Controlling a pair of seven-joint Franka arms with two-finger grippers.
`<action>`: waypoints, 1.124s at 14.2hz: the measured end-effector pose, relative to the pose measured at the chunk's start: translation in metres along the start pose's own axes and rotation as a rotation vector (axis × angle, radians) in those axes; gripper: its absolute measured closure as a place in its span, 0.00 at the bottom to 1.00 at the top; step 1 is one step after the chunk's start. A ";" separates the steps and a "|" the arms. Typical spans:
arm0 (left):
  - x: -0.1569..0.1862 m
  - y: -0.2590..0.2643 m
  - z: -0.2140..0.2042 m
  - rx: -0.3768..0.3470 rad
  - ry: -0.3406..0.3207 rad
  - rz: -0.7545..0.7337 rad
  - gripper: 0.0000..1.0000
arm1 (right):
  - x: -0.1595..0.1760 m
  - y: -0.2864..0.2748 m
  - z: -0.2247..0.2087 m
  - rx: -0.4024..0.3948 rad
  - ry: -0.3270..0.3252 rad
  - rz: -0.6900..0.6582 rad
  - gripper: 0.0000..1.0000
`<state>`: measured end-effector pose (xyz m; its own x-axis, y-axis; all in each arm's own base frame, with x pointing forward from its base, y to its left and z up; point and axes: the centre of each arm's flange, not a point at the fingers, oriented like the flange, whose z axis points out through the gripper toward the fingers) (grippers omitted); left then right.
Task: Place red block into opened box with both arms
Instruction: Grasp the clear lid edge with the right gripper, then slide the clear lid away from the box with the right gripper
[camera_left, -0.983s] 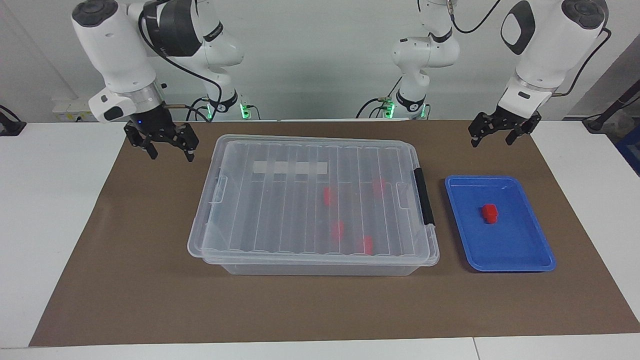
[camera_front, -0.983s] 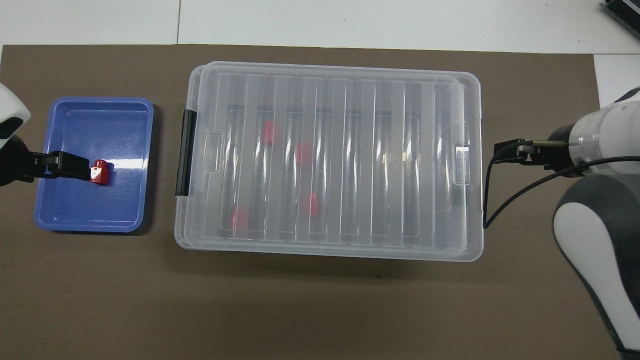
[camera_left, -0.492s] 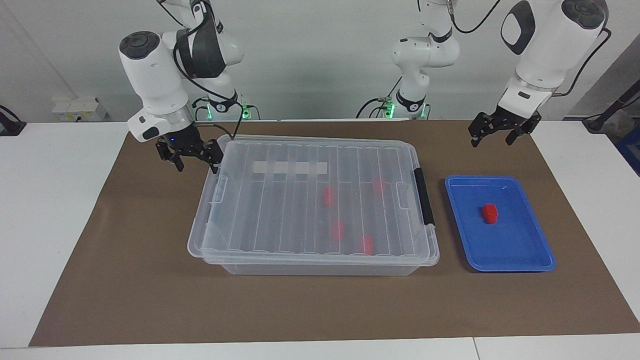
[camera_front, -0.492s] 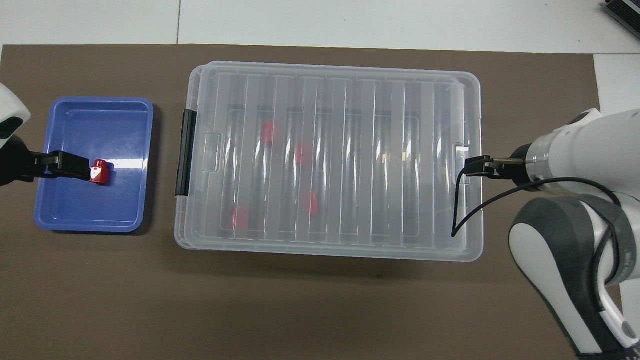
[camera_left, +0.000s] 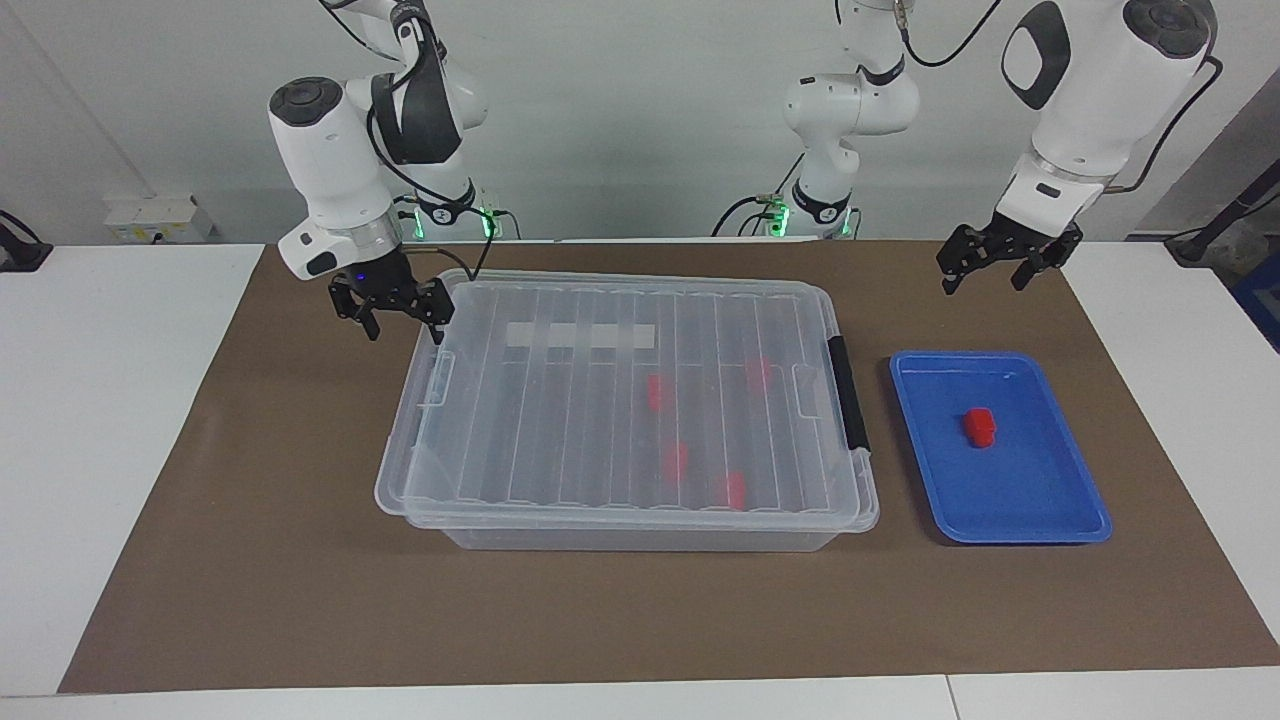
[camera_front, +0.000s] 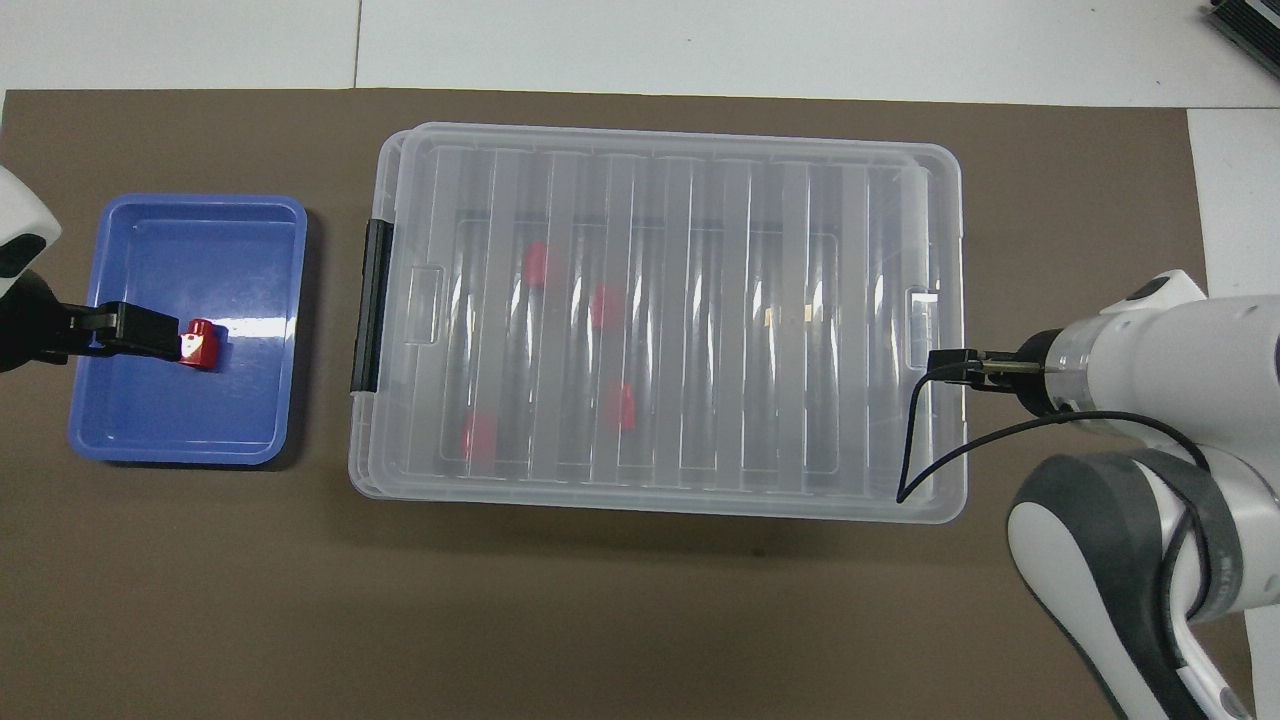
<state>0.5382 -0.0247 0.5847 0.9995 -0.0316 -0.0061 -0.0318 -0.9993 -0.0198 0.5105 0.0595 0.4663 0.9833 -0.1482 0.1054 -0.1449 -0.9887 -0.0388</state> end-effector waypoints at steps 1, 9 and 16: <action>0.000 0.000 0.000 0.000 0.000 0.000 0.00 | -0.002 0.001 0.005 -0.002 -0.006 0.000 0.00; 0.000 0.000 0.000 0.000 0.000 0.000 0.00 | 0.003 0.048 0.011 -0.012 -0.014 -0.005 0.00; 0.000 0.000 0.000 0.000 0.000 0.000 0.00 | 0.008 0.127 0.010 -0.026 -0.016 -0.043 0.00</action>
<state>0.5382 -0.0247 0.5847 0.9995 -0.0316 -0.0061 -0.0317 -0.9993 -0.0198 0.5012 -0.0674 0.4522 0.9903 -0.1053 0.0905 -0.1049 -0.9944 -0.0084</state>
